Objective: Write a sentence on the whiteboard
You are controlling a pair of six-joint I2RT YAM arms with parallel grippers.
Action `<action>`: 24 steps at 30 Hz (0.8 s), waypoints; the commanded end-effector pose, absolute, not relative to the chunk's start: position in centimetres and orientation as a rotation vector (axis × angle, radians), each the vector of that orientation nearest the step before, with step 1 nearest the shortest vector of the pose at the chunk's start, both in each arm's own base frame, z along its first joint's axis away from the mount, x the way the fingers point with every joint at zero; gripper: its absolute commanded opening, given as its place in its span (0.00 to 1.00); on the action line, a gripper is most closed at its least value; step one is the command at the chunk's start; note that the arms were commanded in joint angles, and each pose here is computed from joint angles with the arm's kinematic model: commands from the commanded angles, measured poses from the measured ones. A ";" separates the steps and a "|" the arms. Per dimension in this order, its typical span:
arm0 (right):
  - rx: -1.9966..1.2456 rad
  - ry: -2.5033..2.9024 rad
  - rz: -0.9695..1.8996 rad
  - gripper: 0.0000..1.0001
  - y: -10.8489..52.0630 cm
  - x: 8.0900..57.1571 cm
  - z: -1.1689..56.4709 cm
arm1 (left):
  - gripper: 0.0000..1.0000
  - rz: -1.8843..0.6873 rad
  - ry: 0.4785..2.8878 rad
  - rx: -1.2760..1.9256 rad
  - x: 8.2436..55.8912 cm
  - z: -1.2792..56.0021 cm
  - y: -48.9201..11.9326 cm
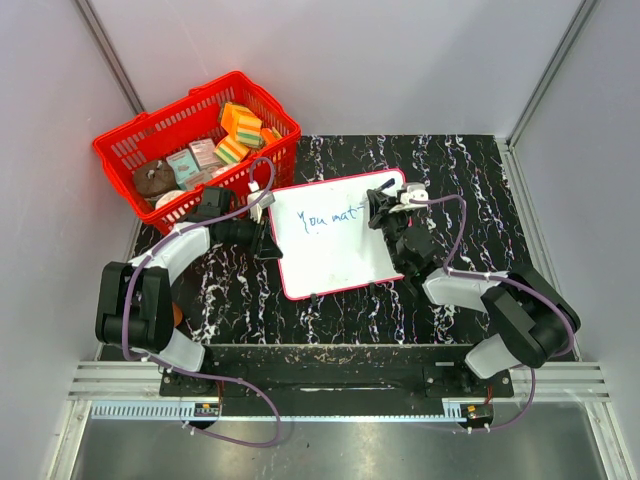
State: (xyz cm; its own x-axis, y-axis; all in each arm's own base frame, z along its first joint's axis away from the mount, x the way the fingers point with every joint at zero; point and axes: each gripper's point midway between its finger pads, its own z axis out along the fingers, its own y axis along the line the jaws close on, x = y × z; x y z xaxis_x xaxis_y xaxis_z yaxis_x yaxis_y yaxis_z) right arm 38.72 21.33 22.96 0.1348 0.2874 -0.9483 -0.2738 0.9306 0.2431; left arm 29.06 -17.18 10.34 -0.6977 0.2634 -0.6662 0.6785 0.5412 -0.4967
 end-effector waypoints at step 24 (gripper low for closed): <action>0.036 1.398 0.458 0.00 20.1 36.7 21.3 | 0.00 -0.965 2.130 0.845 30.4 12.3 -17.4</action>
State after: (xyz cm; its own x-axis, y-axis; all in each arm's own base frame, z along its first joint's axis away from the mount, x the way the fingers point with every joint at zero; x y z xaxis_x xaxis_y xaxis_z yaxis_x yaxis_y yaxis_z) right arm 37.09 20.57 21.28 0.1021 0.3167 -0.9430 -0.2855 0.9174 0.2771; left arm 29.06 -17.18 10.37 -0.6972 0.2633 -0.6668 0.6790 0.5408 -0.4965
